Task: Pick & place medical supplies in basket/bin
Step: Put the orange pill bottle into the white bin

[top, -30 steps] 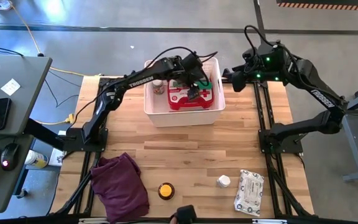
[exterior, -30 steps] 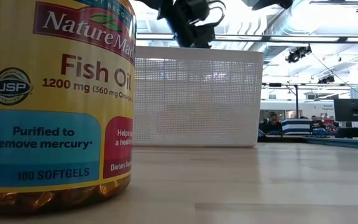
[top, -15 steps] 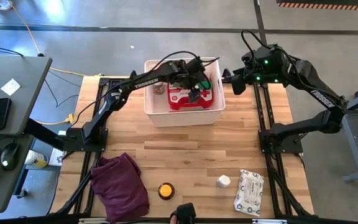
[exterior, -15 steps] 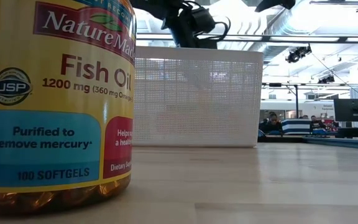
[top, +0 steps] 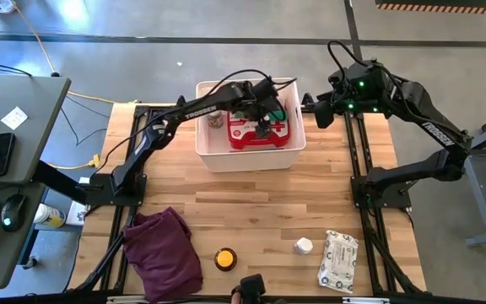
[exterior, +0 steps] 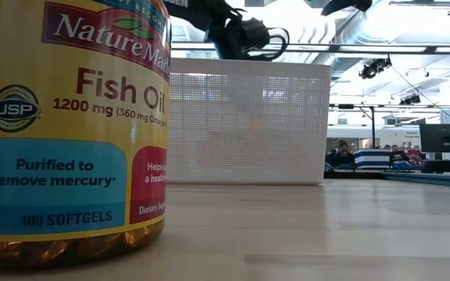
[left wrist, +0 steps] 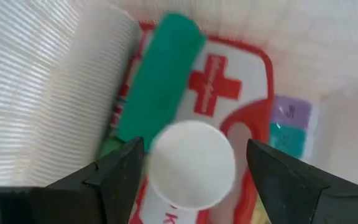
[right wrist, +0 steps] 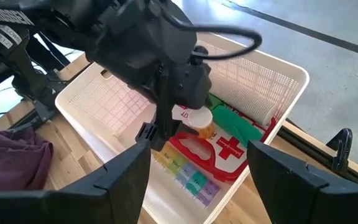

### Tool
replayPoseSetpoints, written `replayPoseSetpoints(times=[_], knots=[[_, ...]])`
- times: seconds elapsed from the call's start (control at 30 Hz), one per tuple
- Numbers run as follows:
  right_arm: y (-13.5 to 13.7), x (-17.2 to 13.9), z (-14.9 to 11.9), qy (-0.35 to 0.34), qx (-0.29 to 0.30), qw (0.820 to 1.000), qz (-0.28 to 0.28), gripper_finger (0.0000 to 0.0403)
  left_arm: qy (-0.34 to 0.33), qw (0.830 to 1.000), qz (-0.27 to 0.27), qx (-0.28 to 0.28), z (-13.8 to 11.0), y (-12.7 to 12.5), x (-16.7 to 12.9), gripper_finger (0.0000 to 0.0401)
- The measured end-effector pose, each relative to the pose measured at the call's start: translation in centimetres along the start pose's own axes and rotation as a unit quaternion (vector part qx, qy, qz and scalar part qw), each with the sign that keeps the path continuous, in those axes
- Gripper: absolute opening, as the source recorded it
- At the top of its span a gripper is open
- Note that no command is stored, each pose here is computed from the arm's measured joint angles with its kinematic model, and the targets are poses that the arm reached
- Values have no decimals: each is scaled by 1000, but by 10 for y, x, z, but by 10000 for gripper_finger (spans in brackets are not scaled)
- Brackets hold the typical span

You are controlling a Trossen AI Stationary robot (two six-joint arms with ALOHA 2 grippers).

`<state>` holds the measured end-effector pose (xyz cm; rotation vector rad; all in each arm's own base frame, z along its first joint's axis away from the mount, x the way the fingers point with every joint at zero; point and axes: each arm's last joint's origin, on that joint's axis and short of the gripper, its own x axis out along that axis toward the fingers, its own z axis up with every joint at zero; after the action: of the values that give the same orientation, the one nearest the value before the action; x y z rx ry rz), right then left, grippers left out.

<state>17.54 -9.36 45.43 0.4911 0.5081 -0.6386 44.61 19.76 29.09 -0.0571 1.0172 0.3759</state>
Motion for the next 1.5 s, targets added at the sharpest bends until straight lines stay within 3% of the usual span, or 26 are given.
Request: replayPoseSetpoints(times=[0.4,0.67,0.83,1.07,1.23,1.5], knots=[[0,0,0,0,1,1000,-5,257,13,1000,-15,2,-3,-2,12,243],[-1,0,0,0,-1,1000,-7,257,16,1000,-15,4,-4,-2,12,267],[-1,0,0,-4,-3,1000,-20,257,19,1000,-15,4,-4,-2,11,240],[-2,0,0,-5,-12,1000,-22,257,38,999,-9,6,-8,-2,8,241],[-2,0,0,-5,-20,1000,-22,257,72,997,5,17,-14,-1,1,260],[-3,0,0,-11,-40,998,-49,257,132,991,12,11,-27,10,-17,239]])
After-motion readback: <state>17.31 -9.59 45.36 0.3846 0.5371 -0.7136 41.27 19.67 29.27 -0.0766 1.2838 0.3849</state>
